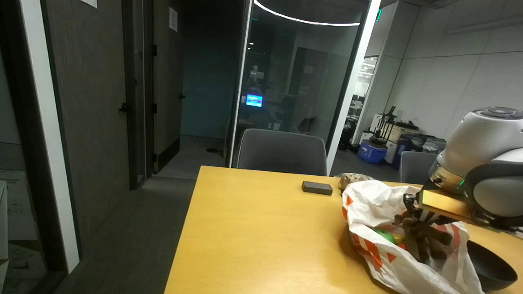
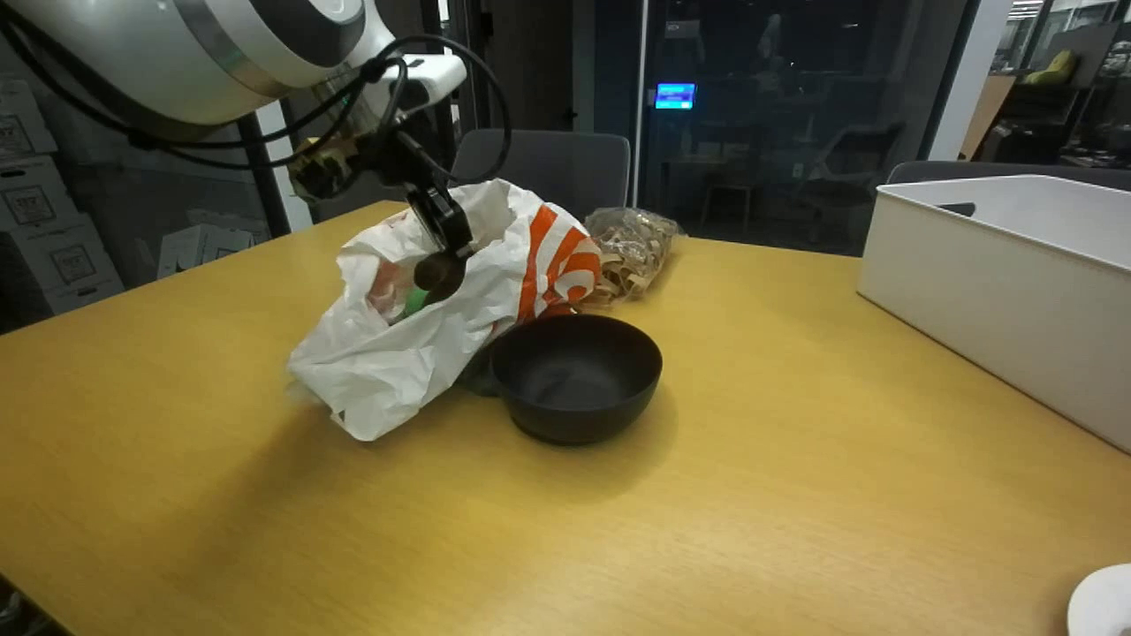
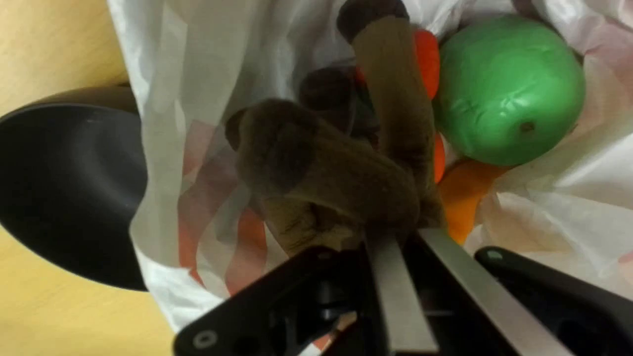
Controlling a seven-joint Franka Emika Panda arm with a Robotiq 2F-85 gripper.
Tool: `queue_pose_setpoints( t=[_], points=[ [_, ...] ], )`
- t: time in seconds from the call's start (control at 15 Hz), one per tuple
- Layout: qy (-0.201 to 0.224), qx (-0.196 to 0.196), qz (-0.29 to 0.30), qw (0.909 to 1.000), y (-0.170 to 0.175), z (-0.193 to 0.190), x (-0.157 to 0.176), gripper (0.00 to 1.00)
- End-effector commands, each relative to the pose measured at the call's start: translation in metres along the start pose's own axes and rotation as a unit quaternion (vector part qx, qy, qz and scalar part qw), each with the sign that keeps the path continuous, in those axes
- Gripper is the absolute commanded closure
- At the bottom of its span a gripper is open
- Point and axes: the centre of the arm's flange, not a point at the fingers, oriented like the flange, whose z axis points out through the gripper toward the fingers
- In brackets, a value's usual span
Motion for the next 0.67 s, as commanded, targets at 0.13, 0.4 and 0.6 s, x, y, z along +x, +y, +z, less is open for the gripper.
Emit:
queue_pose_setpoints(
  t=[0.13, 0.4, 0.6],
  points=[
    [0.024, -0.023, 0.025, 0.9991, -0.023, 0.027, 0.007, 0.73],
    [-0.014, -0.012, 0.032, 0.9993, -0.016, 0.019, 0.011, 0.45],
    [-0.022, -0.003, 0.052, 0.9984, 0.005, -0.005, 0.021, 0.23]
  ],
)
